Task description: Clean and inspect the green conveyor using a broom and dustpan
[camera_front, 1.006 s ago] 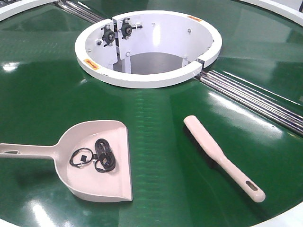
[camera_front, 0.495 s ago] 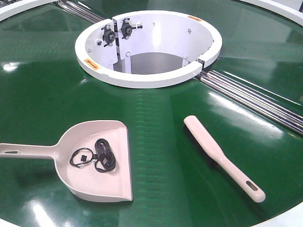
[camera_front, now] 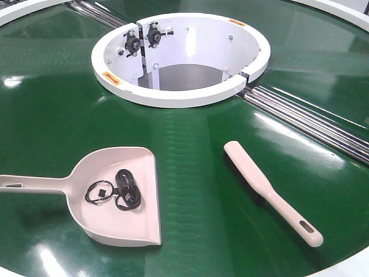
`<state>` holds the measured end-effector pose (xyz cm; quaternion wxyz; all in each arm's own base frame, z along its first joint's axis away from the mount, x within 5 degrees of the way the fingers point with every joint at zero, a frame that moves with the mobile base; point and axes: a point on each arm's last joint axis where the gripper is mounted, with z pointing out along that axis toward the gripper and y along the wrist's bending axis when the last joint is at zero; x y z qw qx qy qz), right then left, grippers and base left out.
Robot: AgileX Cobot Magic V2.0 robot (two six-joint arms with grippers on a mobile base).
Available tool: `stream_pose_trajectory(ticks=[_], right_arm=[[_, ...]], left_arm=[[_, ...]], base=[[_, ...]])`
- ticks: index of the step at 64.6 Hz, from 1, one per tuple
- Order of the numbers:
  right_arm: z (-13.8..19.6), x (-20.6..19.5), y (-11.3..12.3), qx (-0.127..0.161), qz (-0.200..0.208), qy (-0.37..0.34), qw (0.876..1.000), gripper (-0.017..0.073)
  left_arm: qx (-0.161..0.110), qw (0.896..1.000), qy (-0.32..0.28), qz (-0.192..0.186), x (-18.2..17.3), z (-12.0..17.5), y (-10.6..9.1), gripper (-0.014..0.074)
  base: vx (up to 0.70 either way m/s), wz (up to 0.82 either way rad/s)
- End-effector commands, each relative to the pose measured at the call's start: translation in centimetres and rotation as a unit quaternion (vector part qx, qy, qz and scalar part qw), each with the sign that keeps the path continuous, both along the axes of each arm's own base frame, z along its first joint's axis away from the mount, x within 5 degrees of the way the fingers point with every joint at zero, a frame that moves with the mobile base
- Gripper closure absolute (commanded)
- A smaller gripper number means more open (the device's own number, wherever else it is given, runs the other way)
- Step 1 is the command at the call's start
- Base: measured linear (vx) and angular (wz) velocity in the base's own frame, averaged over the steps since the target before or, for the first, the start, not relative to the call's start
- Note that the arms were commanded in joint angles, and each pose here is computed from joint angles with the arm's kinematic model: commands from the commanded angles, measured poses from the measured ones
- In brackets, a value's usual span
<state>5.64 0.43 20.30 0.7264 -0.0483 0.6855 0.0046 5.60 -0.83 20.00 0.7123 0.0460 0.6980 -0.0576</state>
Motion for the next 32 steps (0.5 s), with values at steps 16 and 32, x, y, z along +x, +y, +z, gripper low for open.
stream_pose_trajectory(ticks=[16, 32], right_arm=[[0.57, -0.14, 0.0, -0.001, -0.001, -0.039, 0.999, 0.0568], [0.57, -0.14, 0.0, -0.001, -0.001, -0.039, 0.999, 0.0568]], left_arm=[[-0.01, 0.999, -0.038, 0.002, -0.09, 0.4, 0.04, 0.0599], [-0.01, 0.999, -0.038, 0.002, -0.09, 0.4, 0.04, 0.0599]], base=[[0.0, 0.0], [0.0, 0.0]])
